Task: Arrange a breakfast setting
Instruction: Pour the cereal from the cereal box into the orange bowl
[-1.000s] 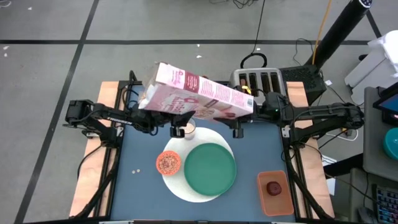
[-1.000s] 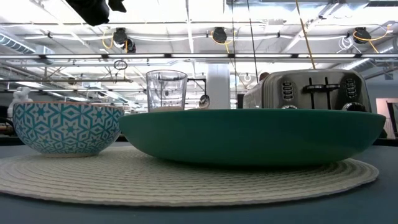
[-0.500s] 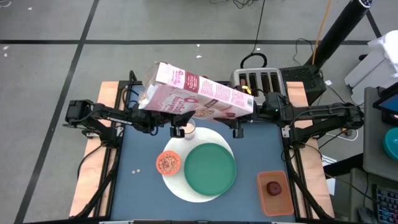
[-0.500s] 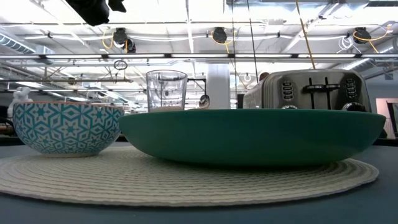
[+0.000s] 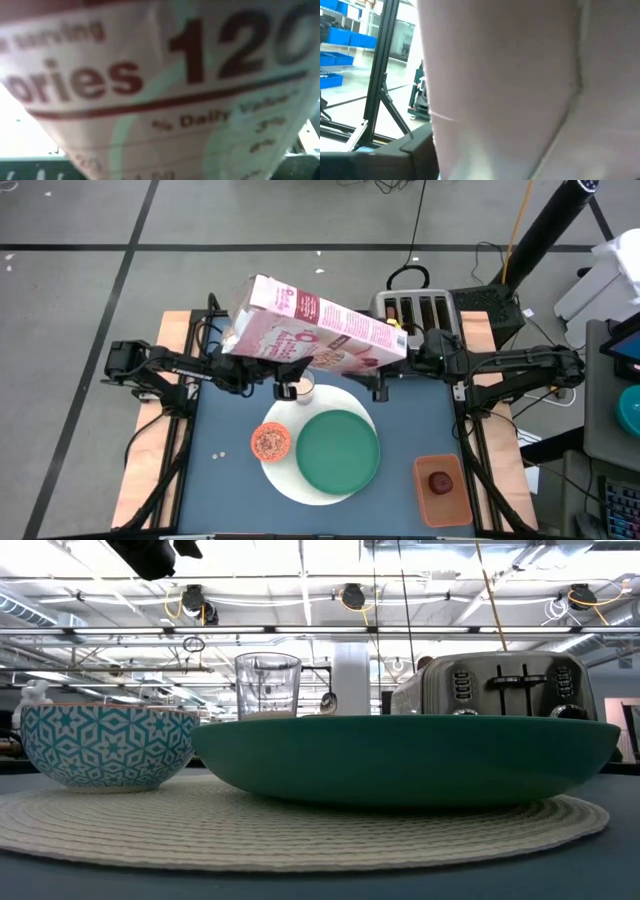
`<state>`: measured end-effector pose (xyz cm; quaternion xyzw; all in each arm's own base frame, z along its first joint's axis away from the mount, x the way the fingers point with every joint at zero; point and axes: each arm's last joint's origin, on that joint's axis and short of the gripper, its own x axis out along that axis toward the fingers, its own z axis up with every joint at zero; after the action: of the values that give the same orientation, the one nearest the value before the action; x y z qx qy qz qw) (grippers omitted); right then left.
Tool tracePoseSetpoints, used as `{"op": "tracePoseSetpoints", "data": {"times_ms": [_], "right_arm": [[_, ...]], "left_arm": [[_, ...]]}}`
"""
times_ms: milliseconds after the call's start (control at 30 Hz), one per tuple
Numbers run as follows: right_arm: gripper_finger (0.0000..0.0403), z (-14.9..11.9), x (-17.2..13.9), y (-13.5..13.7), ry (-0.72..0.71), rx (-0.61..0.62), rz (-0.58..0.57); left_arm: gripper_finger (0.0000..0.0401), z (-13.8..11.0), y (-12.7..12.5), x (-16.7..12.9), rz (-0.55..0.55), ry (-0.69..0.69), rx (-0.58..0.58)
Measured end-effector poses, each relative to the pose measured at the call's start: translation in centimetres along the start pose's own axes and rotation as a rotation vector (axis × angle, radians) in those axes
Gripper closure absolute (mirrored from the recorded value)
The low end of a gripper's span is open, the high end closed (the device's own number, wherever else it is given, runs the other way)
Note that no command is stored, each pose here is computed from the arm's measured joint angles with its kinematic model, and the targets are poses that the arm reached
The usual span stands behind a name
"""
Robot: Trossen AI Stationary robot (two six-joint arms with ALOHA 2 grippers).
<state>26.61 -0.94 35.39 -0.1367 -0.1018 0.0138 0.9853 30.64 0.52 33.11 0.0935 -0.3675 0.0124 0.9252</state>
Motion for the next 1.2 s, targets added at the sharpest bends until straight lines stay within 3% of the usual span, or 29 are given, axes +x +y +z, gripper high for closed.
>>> {"op": "tracePoseSetpoints", "data": {"times_ms": [233, 733, 1033, 1200], "right_arm": [[0.0034, 0.2, -0.4, 0.0, 0.016, 0.008, 0.004], [0.0034, 2.6, -5.0, -0.2, 0.133, 0.019, 0.032], [0.0034, 3.7, -7.3, -0.2, 0.154, 0.022, 0.041], [0.0034, 3.9, -7.8, -0.2, 0.162, 0.03, 0.043]], "left_arm": [[0.021, 0.3, 0.1, 0.0, -0.002, -0.002, 0.01], [0.021, 2.3, 1.6, 0.0, 0.022, 0.0, 0.067], [0.021, 6.4, 3.2, -0.5, 0.048, 0.08, 0.118], [0.021, 9.8, 4.0, -1.5, 0.121, 0.144, 0.178]]}}
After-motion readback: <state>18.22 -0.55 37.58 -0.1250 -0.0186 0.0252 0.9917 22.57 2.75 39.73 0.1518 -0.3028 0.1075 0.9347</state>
